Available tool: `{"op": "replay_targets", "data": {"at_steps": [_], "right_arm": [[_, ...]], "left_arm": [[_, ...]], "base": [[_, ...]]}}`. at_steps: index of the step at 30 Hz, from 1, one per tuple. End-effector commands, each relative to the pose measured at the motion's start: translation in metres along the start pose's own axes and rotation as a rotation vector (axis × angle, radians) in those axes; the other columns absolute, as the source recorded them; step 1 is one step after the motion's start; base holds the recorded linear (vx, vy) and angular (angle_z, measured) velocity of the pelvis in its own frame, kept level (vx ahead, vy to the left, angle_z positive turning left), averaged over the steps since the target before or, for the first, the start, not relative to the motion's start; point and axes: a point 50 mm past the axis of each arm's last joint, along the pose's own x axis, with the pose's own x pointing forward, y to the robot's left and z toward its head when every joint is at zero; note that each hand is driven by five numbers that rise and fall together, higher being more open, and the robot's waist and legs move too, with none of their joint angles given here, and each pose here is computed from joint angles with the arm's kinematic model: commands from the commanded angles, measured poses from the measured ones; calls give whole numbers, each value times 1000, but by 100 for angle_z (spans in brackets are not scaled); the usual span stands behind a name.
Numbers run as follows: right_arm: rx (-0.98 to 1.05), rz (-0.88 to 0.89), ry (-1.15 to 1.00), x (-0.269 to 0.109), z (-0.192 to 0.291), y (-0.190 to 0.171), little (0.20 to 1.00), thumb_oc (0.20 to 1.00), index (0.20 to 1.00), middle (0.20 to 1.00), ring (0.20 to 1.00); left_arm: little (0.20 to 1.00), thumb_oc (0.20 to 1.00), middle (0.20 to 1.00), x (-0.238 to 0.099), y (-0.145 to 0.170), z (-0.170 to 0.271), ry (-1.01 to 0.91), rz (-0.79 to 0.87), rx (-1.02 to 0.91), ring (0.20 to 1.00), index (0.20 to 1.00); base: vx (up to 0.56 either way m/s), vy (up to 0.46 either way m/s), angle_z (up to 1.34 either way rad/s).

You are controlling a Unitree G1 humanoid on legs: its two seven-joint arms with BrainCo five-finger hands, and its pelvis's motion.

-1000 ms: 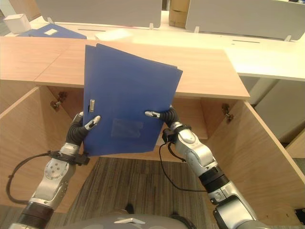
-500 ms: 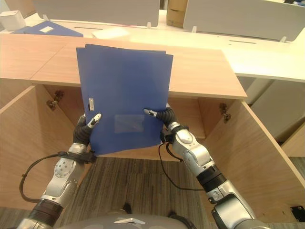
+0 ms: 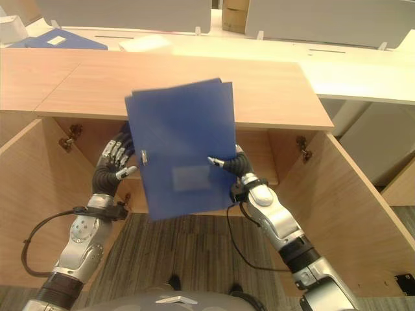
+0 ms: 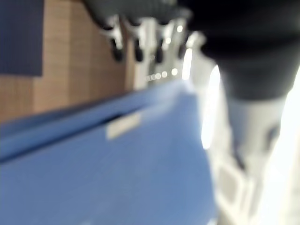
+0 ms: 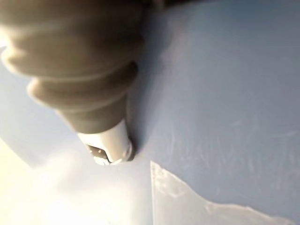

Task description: Put the empty folder in the office cabinet

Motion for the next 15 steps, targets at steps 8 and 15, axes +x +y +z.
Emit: {"op": "replay_targets", "data": {"at_steps": [8, 15], "right_arm": [[-125, 93, -185, -17, 21, 3, 200, 200, 200, 200, 200], [-131, 80, -40, -27, -19, 2, 200, 200, 200, 200, 200]], "left_arm": [[1000, 1000, 1000, -22, 8, 1, -31, 60, -51, 1000, 1000], [1000, 1000, 1000, -51, 21, -26, 111, 186, -117, 1000, 1000]], "base": [[-10, -5, 1], [-15, -13, 5]]}}
